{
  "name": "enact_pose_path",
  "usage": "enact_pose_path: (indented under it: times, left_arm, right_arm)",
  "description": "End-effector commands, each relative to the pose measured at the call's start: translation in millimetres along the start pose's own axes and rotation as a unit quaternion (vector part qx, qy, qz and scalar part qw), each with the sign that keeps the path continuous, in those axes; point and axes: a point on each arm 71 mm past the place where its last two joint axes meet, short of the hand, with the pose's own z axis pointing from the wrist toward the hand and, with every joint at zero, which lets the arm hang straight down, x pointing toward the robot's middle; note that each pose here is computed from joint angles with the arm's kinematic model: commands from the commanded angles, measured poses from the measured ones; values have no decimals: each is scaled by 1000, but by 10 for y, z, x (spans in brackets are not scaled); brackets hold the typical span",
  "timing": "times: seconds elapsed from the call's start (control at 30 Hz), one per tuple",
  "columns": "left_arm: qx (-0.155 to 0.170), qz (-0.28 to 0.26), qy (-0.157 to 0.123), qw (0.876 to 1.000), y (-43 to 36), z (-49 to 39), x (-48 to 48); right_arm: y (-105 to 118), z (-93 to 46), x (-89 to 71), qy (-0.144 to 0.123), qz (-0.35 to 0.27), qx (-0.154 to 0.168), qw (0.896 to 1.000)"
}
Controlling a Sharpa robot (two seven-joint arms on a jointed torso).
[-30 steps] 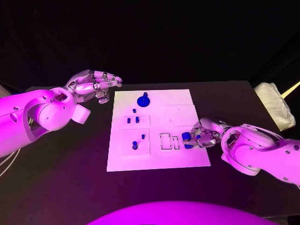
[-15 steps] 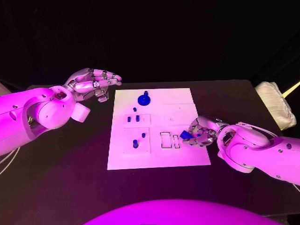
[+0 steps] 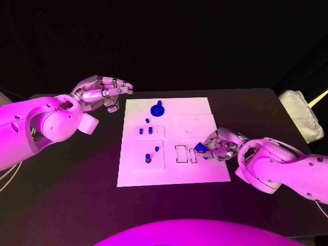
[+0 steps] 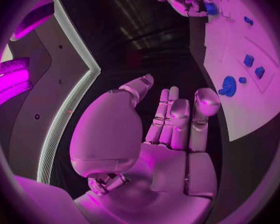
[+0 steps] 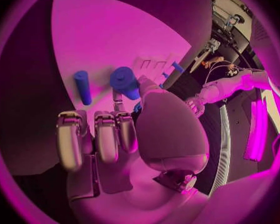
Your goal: Assemble the parts on the task board
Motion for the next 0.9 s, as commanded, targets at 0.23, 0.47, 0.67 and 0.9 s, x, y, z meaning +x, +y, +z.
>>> enact_pose_path:
  times: [0.23, 0.47, 0.67, 0.9]
  left_arm:
    - [2, -6, 9, 1000, -4, 19, 26]
    - [1, -7, 11, 1000, -4, 24, 35]
    - [1, -7, 11, 1000, -4, 20, 35]
    - [0, -7, 11, 1000, -3, 15, 33]
  right_arm:
    - [262, -6, -166, -9, 41, -34, 999]
    - [371, 85, -40, 35, 25, -32, 999]
    - [394, 133, 117, 67, 15, -19, 997]
    - [411, 157, 182, 77, -1, -11, 997]
